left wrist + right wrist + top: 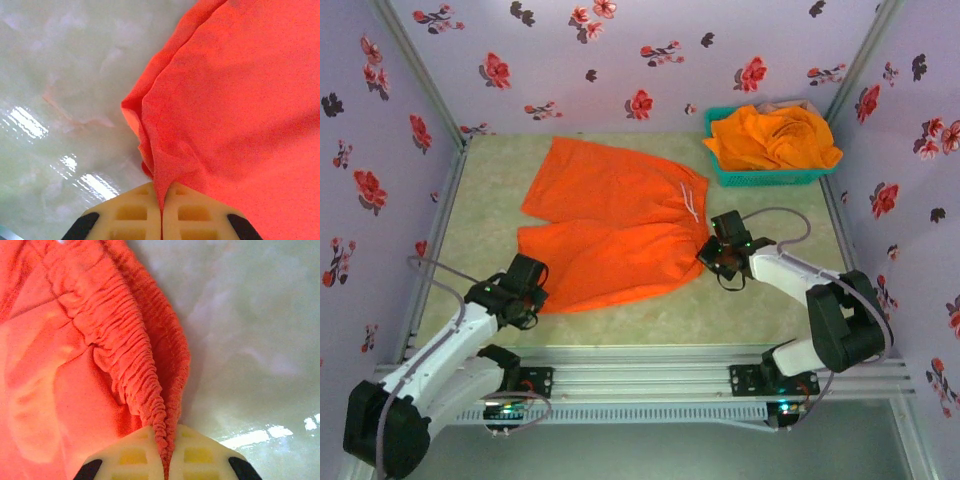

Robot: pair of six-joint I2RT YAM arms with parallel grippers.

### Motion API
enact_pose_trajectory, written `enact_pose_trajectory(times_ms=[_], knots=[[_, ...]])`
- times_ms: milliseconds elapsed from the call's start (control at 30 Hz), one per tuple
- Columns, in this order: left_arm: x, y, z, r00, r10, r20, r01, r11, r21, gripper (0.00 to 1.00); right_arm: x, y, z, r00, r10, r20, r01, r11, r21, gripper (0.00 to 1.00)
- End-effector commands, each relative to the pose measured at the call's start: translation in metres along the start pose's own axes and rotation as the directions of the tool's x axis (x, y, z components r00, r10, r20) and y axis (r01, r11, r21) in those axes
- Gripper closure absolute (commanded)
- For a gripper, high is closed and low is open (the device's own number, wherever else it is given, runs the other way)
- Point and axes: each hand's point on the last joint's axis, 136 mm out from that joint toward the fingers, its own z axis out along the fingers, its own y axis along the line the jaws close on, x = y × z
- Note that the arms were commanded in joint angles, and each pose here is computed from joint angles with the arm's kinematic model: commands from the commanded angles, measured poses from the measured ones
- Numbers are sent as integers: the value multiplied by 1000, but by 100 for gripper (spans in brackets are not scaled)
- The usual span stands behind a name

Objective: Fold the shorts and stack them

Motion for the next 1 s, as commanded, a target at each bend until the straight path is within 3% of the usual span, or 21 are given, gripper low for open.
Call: enact_pose_trajectory(times_ms=[0,700,967], knots=[[-25,-3,-24,995,30,97,-30,1000,0,100,-7,4,-11,999,-31,23,30,999,23,100],[-101,-45,-190,939,92,331,-158,971,178,100,-13,49,-144,986,-128,111,142,982,-127,100],[-115,-60,-226,915,115,386,-214,950,226,100,9,46,-163,989,-113,98,129,977,-173,100]])
